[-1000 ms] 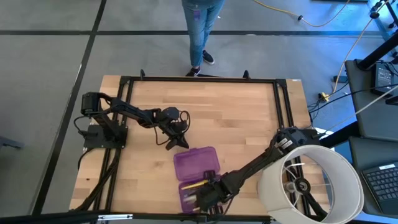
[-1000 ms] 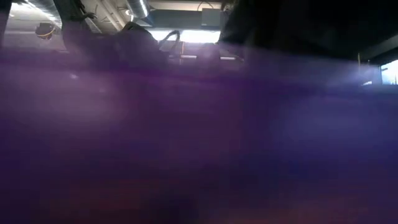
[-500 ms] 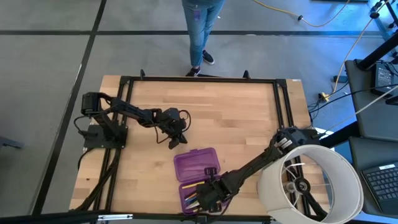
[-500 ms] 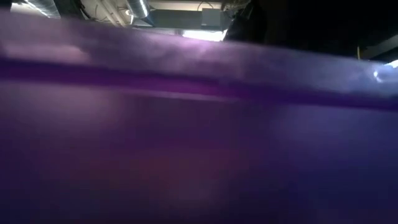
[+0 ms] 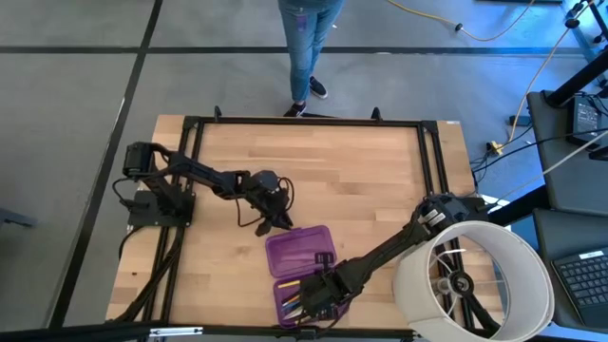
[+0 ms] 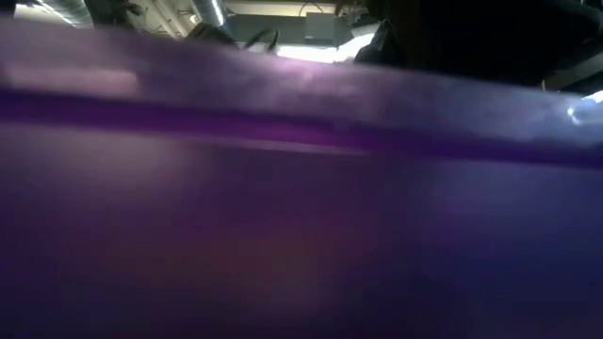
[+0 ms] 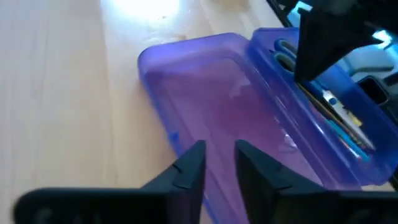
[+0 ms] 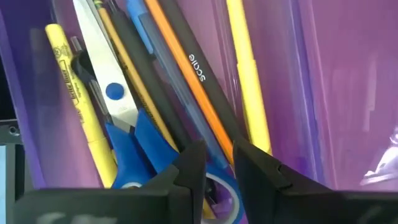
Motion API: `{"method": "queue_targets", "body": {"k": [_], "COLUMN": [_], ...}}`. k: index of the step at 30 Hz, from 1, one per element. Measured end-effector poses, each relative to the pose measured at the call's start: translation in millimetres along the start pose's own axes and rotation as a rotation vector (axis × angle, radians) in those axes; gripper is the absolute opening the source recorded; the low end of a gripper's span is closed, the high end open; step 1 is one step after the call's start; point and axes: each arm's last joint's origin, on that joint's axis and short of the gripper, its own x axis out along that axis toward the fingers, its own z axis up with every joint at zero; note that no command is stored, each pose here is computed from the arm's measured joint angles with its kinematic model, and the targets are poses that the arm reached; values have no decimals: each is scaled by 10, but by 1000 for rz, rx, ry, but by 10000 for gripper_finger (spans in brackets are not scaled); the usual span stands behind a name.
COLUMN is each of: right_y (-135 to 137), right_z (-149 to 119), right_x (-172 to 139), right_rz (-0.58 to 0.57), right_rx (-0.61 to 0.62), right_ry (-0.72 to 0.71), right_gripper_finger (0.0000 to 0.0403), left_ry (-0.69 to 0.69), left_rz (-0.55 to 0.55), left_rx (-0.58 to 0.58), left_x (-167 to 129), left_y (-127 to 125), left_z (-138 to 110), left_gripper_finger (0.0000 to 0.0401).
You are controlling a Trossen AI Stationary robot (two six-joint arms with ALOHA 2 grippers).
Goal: Pick & place school supplies into a supply box
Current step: Close the violet supply box
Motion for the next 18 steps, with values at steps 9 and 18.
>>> {"method": "queue_targets", "body": {"k": [9, 18], "right_y": [-2, 15], "right_z": [-3, -12], "right_x": [0, -5], "right_rz": [-1, 1], "right_rx": [0, 4], "right_ry": [4, 4], "right_gripper_finger": [87, 87], "left_ry": [164, 139], "left_rz": [204, 352], "left_rx": [47, 41], "left_x": [148, 232], "left_y": [-212, -380], "left_z": [130, 191], "left_gripper_finger": [159, 172]}}
